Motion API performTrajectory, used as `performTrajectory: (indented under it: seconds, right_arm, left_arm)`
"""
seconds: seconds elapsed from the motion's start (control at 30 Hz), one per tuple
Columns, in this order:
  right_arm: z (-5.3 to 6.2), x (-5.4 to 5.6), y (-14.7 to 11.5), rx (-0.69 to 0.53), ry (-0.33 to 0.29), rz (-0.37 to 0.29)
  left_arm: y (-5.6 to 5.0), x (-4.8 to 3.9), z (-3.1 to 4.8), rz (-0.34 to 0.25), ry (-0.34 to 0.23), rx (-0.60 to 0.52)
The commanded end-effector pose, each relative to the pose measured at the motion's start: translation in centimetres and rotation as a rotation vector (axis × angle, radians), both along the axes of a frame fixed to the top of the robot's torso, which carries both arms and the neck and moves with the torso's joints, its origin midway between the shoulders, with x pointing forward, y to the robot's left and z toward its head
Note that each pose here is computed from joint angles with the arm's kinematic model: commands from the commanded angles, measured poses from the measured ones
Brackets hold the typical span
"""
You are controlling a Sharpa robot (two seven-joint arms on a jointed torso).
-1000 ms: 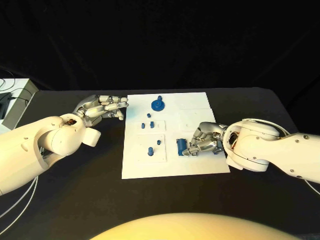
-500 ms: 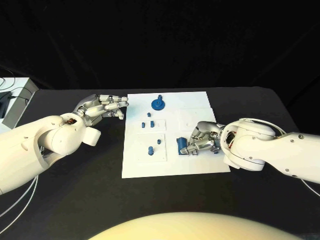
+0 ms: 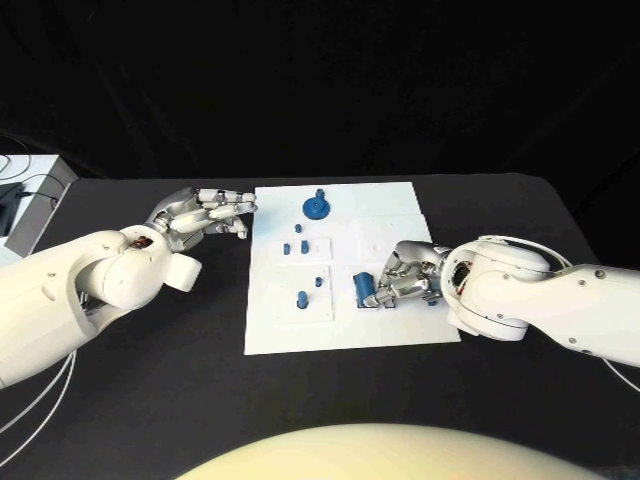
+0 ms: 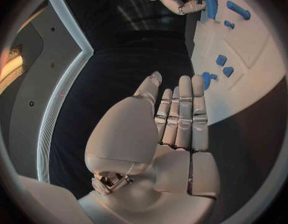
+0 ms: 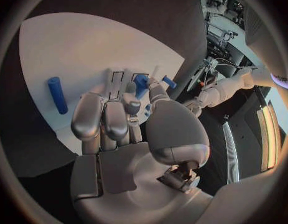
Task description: Assemble the parts on the task board
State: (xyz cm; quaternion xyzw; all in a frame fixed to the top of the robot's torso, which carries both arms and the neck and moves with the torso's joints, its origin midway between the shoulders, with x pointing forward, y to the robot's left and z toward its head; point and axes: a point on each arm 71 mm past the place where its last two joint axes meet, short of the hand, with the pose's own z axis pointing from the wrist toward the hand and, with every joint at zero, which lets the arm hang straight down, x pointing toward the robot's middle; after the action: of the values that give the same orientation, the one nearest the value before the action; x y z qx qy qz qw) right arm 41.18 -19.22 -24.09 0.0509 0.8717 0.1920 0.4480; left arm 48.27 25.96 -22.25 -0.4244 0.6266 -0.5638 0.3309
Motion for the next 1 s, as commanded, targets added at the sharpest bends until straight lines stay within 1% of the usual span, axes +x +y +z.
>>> performTrajectory:
  seconds: [0.03, 0.23, 0.67, 1.0]
  right_arm:
    - [-0.04, 0.11, -0.1, -0.02, -0.002, 0.01]
    - [-0.22, 0.06, 0.24, -0.021, 0.01, 0.026]
    - [-0.7, 0.07, 0.55, -0.026, -0.015, 0.021]
    - [-0.8, 0.06, 0.57, -0.029, -0.02, 0.032]
  left_arm:
    - [-0.14, -0.06, 0.11, -0.015, -0.011, -0.008]
    - [-0.09, -0.07, 0.11, -0.015, -0.011, -0.008]
    - [-0.06, -0.07, 0.1, -0.014, -0.01, -0.007]
    - [-0.05, -0.06, 0.08, -0.015, -0.009, -0.005]
